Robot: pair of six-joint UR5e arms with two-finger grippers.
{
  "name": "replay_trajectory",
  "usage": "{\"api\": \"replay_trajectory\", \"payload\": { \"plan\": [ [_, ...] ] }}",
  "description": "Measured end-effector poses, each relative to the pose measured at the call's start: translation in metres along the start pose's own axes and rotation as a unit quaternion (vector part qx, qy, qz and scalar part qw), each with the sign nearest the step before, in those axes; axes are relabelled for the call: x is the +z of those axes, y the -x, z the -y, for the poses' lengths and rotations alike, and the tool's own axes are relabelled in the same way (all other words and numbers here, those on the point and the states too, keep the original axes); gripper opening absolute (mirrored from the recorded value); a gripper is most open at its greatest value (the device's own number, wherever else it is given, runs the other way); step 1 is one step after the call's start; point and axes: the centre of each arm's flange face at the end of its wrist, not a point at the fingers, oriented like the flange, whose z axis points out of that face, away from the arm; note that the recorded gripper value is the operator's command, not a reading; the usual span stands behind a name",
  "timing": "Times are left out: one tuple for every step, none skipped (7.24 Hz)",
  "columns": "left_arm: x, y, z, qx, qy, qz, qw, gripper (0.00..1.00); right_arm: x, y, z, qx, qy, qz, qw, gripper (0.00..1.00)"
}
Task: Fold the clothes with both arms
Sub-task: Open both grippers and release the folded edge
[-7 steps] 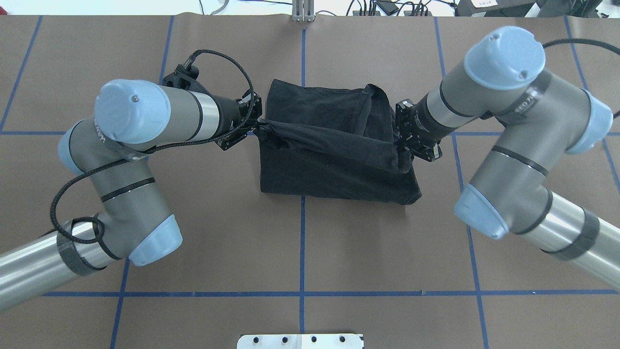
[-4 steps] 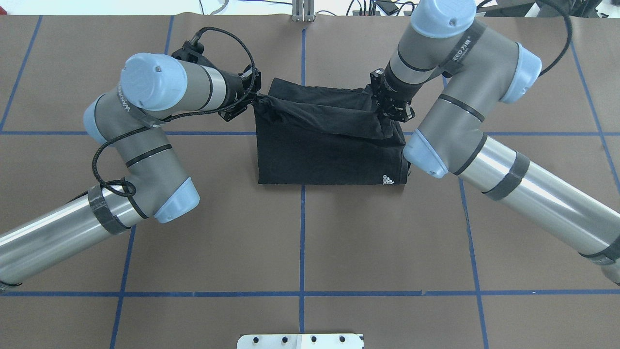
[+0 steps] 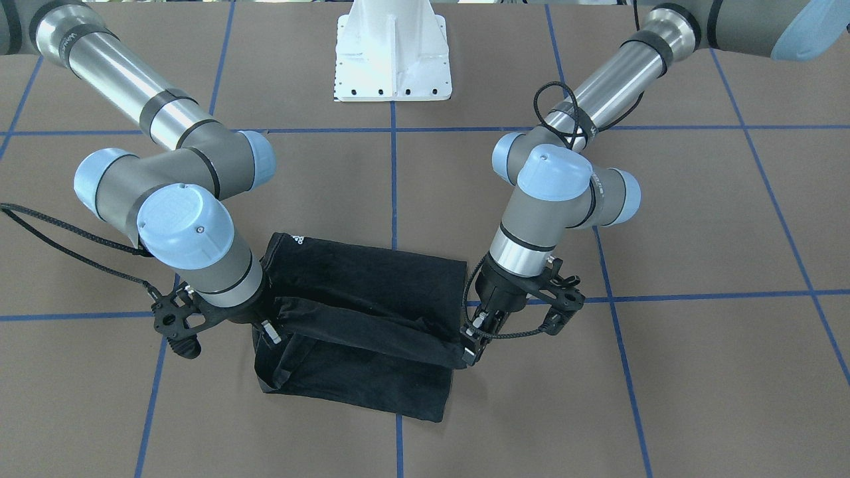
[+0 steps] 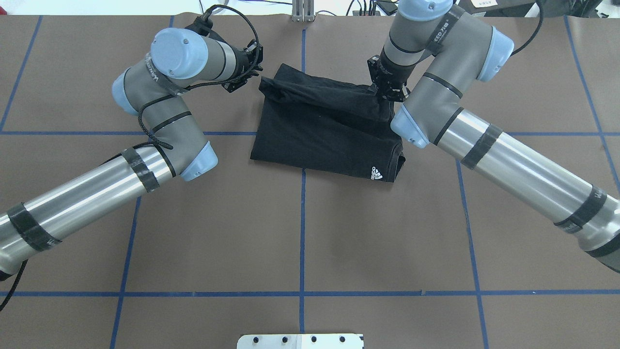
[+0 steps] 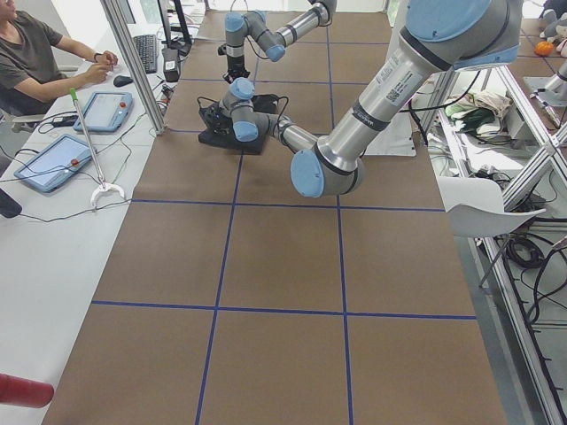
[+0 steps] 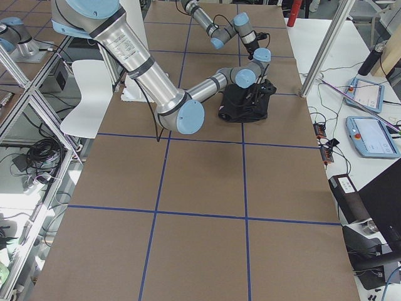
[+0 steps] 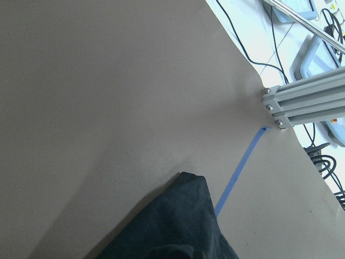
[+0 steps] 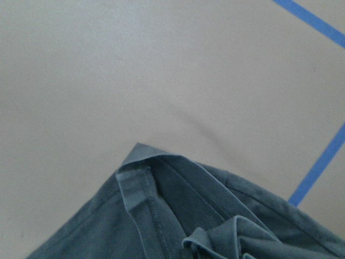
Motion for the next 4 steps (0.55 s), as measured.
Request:
{"api": "replay_trajectory", "payload": {
  "plan": [
    [0.008,-0.007,0.02,0.012,-0.024,-0.002,0.9996,0.99,0.0,0.015,0.016,-0.013,-0.006,0.008,0.9999,1.0],
    [0.009,-0.013,0.031,0.017,-0.036,-0.005,0.9992,0.99,-0.01,0.031,0.019,-0.023,-0.006,0.02,0.9995,1.0],
    [0.008,-0.019,0.035,0.02,-0.04,-0.009,0.9989,0.99,-0.019,0.042,0.016,-0.027,-0.004,0.028,0.9992,1.0],
    [0.002,-0.025,0.035,0.023,-0.038,-0.016,0.9989,0.99,-0.025,0.047,0.013,-0.03,0.002,0.032,0.999,1.0]
  ]
}}
